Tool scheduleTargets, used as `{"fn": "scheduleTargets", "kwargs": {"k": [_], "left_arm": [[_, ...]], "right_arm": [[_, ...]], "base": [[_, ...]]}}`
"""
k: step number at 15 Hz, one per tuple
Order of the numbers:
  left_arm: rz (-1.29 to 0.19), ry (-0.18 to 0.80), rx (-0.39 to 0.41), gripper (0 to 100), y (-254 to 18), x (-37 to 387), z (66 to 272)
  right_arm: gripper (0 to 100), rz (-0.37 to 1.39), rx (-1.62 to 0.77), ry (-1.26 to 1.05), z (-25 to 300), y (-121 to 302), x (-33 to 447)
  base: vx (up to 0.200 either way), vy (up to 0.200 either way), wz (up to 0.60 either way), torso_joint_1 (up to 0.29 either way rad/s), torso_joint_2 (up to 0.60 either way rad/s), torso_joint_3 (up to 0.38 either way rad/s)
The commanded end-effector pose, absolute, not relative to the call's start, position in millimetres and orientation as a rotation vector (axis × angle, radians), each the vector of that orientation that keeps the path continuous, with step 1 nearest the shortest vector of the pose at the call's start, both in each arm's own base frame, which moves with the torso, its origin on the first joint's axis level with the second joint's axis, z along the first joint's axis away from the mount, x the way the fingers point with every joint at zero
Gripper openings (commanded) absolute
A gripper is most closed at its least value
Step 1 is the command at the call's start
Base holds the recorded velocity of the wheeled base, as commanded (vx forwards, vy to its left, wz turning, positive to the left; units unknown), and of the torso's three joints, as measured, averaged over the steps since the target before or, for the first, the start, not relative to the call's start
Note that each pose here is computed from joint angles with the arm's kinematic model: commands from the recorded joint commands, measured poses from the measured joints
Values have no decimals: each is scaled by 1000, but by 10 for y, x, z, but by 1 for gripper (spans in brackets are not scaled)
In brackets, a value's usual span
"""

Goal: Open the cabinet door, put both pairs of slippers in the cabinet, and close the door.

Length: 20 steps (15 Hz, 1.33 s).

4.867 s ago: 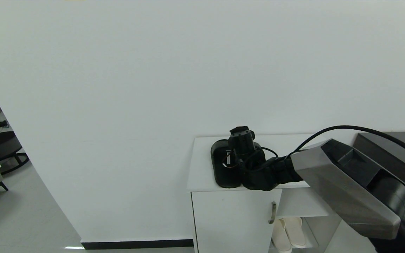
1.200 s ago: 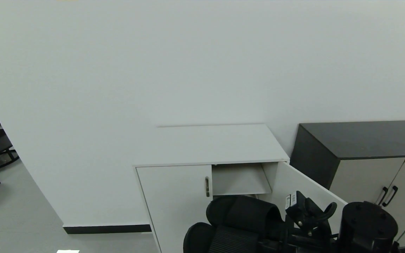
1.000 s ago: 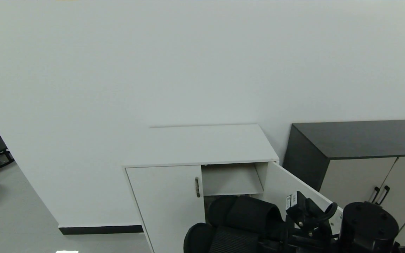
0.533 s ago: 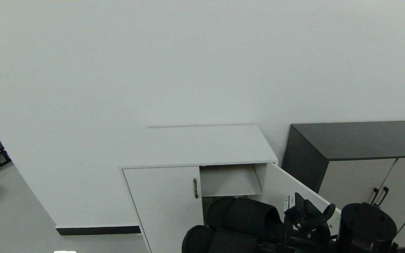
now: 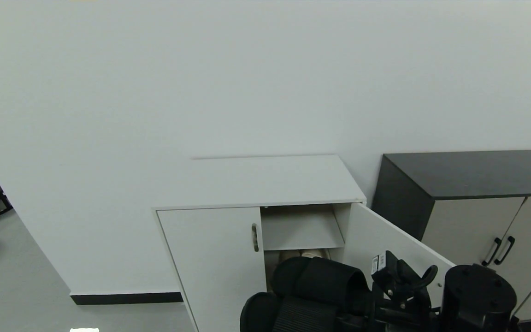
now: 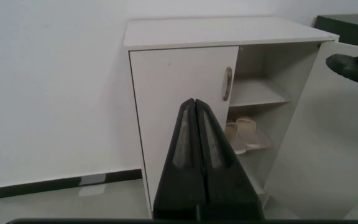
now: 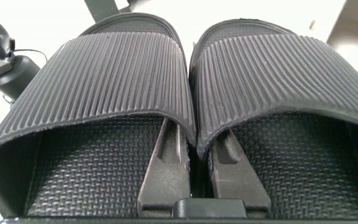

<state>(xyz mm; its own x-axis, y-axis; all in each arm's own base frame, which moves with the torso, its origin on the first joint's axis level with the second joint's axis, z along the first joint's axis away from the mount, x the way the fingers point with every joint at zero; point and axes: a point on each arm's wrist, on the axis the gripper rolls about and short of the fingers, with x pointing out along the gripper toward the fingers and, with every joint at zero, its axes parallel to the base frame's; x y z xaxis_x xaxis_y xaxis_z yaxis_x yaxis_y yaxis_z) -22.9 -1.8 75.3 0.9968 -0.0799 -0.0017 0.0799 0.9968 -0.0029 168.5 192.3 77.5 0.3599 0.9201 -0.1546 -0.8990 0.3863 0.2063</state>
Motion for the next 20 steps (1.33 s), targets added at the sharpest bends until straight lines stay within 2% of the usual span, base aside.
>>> {"fn": "scheduleTargets", "kwargs": {"k": [1,20], "left_arm": [[-80,3,-3,0,-18,-228,754],[-80,3,-6,0,-18,-228,754]], "right_arm": [[0,1174,91,264,765,1924,1686],[0,1175,92,260,773,1928,1689]], "base": [[0,0,0,-242,530,281],[0,0,0,-222,512,289]]}}
